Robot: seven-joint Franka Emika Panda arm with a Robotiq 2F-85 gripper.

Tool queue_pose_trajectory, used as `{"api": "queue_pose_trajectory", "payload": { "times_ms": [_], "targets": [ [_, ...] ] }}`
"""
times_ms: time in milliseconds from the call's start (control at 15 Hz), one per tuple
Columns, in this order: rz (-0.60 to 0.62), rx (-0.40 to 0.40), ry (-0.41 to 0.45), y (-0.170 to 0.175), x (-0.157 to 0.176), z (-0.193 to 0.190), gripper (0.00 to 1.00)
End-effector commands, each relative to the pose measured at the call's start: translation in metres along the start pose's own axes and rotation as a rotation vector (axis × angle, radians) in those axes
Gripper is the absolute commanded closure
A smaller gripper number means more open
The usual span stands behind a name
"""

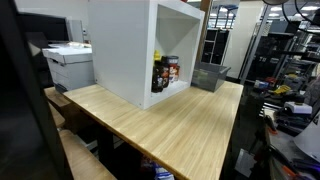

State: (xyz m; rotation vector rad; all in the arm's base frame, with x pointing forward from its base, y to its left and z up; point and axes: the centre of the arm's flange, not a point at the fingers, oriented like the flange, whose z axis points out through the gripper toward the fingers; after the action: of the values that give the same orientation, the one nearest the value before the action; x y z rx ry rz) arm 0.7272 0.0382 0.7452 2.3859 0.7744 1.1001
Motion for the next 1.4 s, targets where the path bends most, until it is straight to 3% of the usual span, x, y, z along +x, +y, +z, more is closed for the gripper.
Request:
{"api": "queue_pose_trajectory", "payload": {
  "times_ms": [0, 800, 1333],
  "targets": [
    [-0.045, 0.073, -0.016, -0.041, -0.055, -0.032, 0.88],
    [-0.1, 0.225, -0.128, -0.089, -0.042, -0.045, 0.88],
    [-0.095, 0.289, -0.118, -0.109, -0.035, -0.053, 0.88]
  ]
}}
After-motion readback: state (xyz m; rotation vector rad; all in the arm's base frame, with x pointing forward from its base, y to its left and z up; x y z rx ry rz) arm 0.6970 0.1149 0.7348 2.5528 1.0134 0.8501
